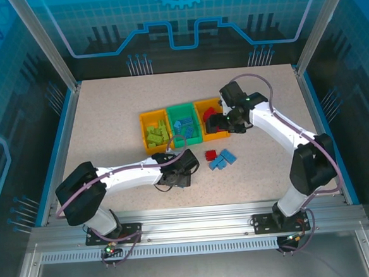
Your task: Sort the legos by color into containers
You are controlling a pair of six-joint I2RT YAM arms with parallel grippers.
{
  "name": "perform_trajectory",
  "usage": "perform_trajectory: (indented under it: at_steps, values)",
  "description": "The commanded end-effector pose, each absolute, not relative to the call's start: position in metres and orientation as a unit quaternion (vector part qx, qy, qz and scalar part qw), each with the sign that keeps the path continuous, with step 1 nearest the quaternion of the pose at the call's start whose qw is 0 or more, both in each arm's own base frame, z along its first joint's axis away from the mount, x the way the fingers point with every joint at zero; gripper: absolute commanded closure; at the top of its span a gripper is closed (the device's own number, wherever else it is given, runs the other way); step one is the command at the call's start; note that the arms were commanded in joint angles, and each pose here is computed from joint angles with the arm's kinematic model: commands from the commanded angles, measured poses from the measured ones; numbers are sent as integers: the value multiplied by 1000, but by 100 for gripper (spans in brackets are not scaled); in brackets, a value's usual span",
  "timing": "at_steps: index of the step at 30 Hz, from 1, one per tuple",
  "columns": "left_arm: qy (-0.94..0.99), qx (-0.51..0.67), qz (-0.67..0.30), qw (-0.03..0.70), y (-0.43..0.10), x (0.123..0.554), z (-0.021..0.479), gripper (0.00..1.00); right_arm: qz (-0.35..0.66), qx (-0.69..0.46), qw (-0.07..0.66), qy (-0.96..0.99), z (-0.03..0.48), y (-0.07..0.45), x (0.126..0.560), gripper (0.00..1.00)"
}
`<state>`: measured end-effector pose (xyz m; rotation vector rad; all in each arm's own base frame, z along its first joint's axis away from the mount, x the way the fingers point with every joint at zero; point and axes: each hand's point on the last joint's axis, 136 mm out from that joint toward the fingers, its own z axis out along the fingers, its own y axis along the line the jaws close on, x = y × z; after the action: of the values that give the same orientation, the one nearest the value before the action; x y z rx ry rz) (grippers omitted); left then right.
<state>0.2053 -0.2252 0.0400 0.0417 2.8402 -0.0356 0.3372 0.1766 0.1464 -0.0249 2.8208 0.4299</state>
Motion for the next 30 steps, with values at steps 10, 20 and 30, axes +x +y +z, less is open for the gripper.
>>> perform_trajectory:
  at_steps: [10, 20, 30]
  values:
    - [988, 21, 13, 151, -226, 202, 41, 15, 171, -2, 156, 973, 151, 168, 337, 9]
    - [988, 38, 17, 146, -233, 205, 33, 25, 171, 7, 157, 973, 151, 160, 338, 9]
    - [989, 37, 21, 143, -234, 205, 28, 41, 169, 17, 158, 973, 150, 150, 336, 9]
